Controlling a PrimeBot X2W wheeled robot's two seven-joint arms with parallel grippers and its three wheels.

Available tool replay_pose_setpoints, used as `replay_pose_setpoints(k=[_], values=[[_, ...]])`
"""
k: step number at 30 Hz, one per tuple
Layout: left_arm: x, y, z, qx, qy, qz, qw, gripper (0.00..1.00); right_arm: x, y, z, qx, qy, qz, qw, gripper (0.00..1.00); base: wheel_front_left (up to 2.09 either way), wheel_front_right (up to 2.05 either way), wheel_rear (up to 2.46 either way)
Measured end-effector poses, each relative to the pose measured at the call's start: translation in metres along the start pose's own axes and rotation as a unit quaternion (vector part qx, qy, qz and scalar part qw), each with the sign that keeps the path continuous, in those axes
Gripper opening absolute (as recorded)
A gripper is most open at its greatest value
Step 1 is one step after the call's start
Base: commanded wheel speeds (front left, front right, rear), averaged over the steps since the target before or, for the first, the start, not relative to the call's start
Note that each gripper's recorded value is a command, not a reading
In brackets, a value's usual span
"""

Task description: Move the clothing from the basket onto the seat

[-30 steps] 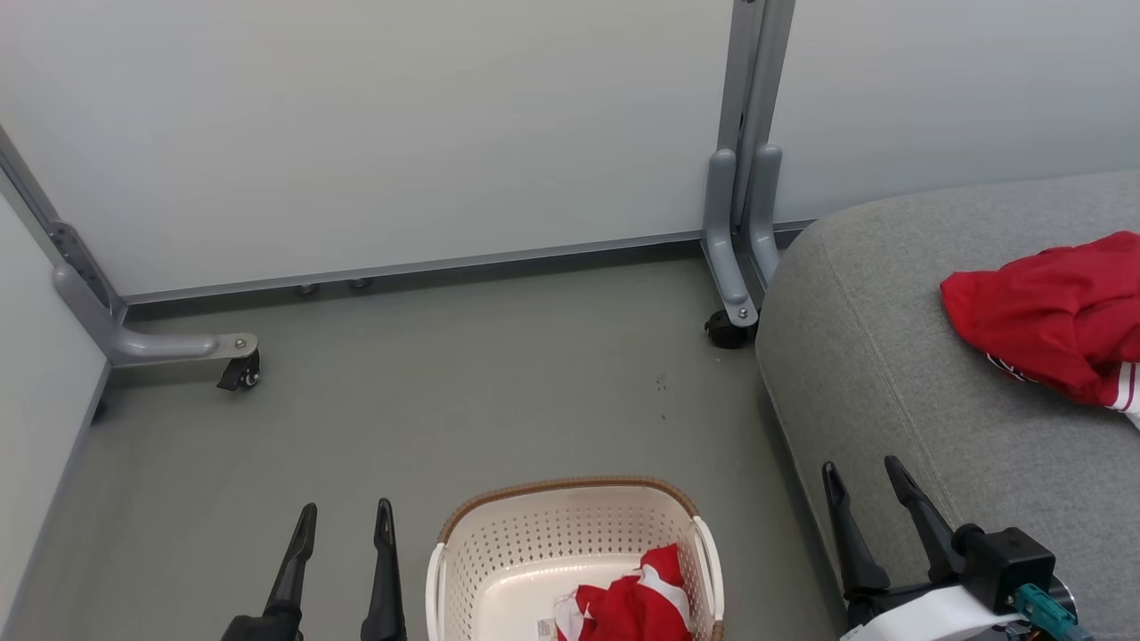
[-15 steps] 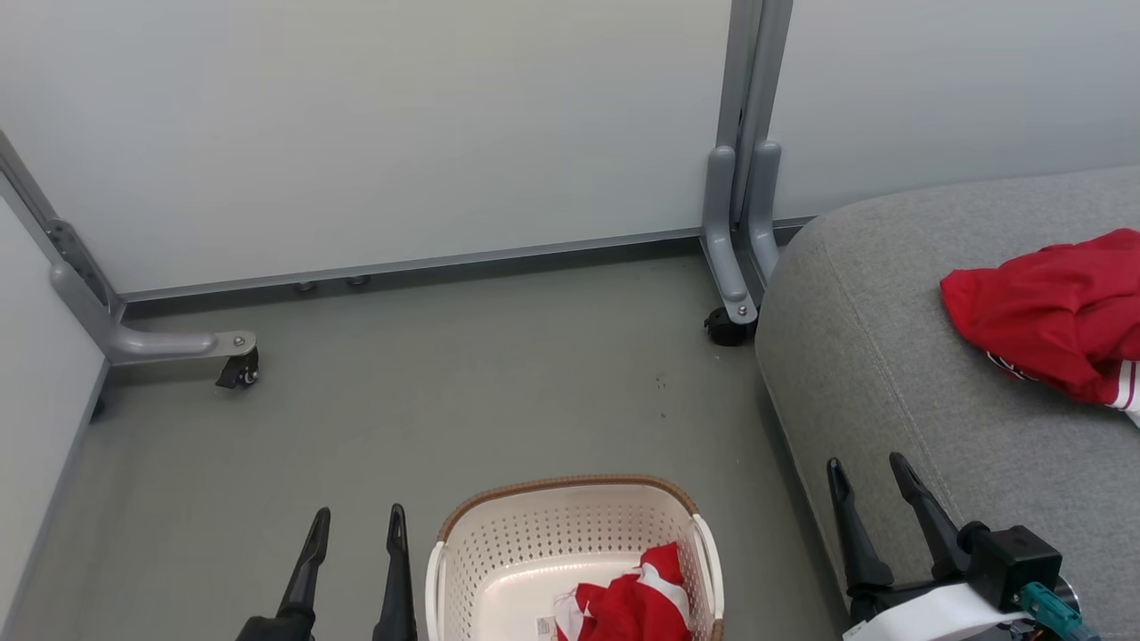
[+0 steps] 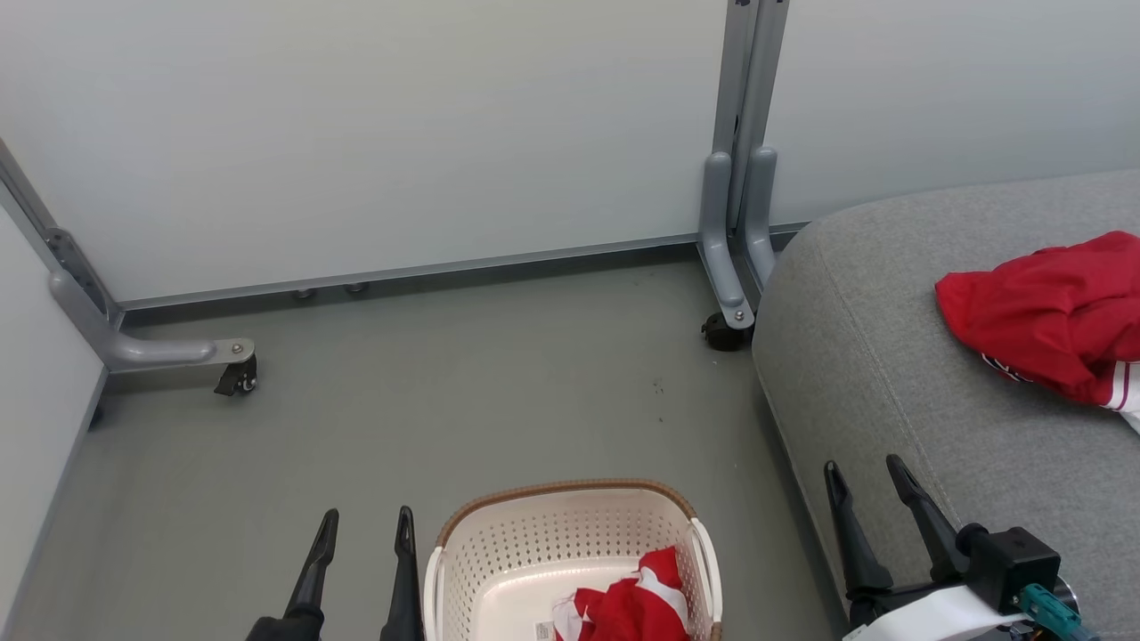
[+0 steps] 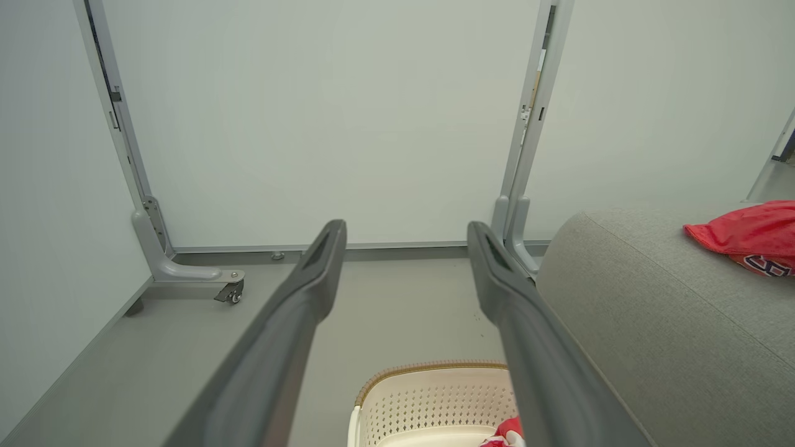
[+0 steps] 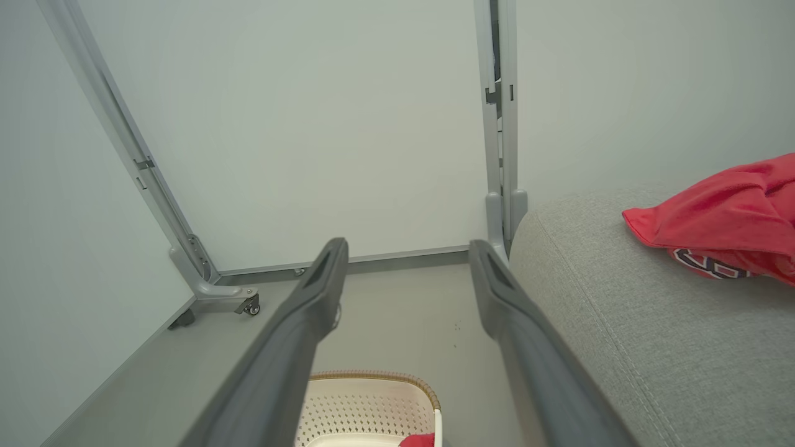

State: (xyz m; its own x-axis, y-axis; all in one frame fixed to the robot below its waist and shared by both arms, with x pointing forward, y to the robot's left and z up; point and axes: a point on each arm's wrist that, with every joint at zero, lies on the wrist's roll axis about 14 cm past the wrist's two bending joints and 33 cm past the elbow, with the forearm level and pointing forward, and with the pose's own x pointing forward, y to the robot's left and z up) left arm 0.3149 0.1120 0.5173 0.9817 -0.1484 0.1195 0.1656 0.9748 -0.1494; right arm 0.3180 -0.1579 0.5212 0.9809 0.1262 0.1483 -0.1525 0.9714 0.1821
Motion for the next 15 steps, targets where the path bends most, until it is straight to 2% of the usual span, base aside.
replay_pose_setpoints(k=[15], values=[[0.0033, -0.0018, -0.0066, -0.003, 0.011, -0.004, 1.000, 1.00, 0.0006, -0.0003, -0.0044, -0.001, 0.009, 0.002, 1.000, 1.00, 0.00, 0.00, 0.00]])
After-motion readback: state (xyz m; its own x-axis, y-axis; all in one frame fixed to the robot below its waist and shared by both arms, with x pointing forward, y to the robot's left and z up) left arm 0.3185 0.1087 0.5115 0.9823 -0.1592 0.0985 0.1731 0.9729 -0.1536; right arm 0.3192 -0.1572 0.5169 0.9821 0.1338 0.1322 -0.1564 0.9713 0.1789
